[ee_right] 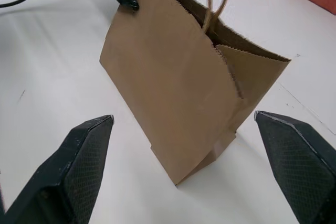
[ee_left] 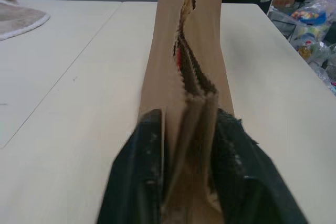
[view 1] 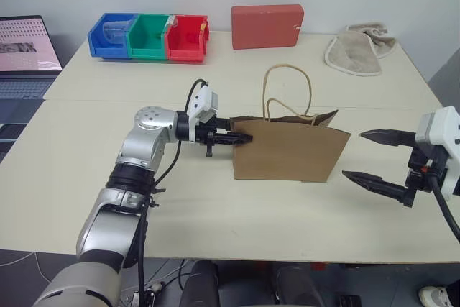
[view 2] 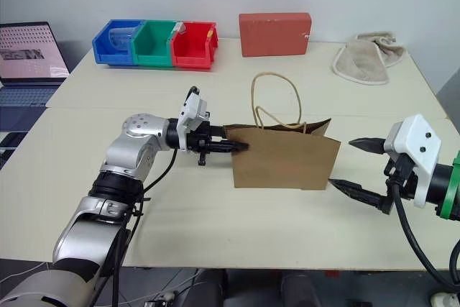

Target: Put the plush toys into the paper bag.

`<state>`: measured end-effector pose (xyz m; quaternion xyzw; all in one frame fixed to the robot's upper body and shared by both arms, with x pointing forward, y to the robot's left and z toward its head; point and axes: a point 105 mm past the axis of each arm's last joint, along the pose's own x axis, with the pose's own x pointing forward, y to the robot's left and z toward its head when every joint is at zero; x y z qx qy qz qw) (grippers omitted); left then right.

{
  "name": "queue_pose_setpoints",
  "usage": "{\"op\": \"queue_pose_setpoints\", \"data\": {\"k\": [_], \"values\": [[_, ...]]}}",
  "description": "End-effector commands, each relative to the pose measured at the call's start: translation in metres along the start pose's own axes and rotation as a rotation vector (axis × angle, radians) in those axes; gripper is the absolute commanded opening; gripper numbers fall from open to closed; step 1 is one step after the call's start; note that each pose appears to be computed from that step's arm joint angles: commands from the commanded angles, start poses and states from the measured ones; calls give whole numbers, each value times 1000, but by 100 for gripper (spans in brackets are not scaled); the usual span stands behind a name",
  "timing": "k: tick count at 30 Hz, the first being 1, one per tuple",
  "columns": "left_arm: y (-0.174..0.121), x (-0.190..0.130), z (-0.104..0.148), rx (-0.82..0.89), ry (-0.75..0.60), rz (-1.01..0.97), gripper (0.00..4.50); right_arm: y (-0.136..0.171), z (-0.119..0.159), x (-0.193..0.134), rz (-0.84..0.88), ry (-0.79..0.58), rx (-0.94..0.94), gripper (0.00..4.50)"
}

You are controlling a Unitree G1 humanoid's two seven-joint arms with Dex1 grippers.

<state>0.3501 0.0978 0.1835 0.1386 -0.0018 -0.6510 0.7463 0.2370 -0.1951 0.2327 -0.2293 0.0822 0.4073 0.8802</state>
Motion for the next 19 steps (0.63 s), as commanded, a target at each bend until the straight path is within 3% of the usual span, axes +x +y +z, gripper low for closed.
{"op": "queue_pose_setpoints", "data": {"k": [1, 4, 6, 7, 13, 19], "values": [[-5, -26, 16, 28, 19, 70, 279, -12, 12, -4, -5, -17, -53, 450], [-12, -49, 16, 39, 93, 147, 378, -21, 11, -7, 33, 12, -95, 450], [-15, -69, 9, 80, 219, 215, 437, -26, 10, -12, 71, 45, -134, 450], [-16, -76, 6, 96, 272, 239, 448, -28, 10, -14, 86, 58, -145, 450], [-35, -144, 19, 117, 493, 377, 448, -61, 10, -38, 96, 127, -160, 450], [-44, -156, 27, 36, 440, 410, 448, -69, 8, -38, 111, 149, -175, 450]]}}
